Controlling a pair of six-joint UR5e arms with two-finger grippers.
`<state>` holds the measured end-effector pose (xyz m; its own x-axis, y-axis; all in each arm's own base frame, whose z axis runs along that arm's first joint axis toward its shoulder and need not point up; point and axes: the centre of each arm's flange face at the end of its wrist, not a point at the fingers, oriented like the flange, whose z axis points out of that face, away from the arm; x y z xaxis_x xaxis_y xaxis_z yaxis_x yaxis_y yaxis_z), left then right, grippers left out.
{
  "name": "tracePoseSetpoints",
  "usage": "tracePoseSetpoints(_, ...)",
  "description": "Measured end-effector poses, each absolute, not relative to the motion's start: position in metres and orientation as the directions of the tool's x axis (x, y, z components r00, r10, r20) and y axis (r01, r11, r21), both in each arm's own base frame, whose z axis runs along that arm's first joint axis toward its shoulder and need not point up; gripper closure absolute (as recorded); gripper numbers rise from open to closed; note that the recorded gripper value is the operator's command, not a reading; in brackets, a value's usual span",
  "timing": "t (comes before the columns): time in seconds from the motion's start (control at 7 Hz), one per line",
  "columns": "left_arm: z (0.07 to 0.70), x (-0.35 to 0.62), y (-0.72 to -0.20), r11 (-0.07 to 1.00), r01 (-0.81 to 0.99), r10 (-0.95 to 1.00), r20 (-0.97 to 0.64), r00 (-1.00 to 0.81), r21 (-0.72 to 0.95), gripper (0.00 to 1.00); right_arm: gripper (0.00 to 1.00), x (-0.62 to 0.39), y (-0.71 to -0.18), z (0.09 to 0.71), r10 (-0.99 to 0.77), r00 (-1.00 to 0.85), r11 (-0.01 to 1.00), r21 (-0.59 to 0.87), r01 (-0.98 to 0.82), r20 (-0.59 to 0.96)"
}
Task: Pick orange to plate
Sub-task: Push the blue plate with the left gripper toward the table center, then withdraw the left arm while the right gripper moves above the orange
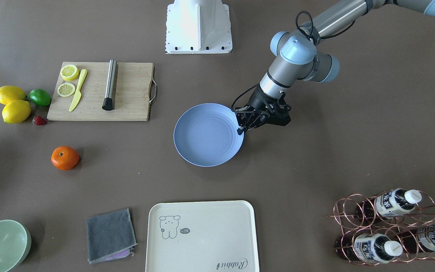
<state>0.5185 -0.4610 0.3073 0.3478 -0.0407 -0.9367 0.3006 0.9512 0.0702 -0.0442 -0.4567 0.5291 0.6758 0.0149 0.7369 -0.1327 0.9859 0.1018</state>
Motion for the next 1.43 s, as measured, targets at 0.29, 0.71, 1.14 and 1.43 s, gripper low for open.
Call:
tracePoseSetpoints(0.29, 0.306, 0.523, -0.463, 0.95, 0.303, -0.035, -0.936, 0.35, 0.078, 0.01, 0.01, -0.044, -0.457, 0.528, 0.013, 0.675, 0.986, 0.104, -0.133, 0.737)
tracePoseSetpoints(0.71, 0.326, 0.474, -0.489, 0.952, 0.29, -0.017, -0.928, 0.373, 0.099, 0.01, 0.0, -0.05, -0.468, 0.515, -0.013, 0.669, 0.984, 0.13, -0.125, 0.743)
tracePoseSetpoints(1.14, 0.438, 0.28, -0.535, 0.956, 0.188, 0.106, -0.866, 0.489, 0.224, 0.01, 0.0, -0.091, -0.487, 0.488, -0.074, 0.667, 0.983, 0.168, -0.076, 0.741)
tracePoseSetpoints(1.43, 0.514, 0.136, -0.547, 0.936, 0.075, 0.23, -0.761, 0.607, 0.343, 0.0, 0.0, -0.103, -0.491, 0.486, -0.081, 0.668, 0.984, 0.166, -0.065, 0.74)
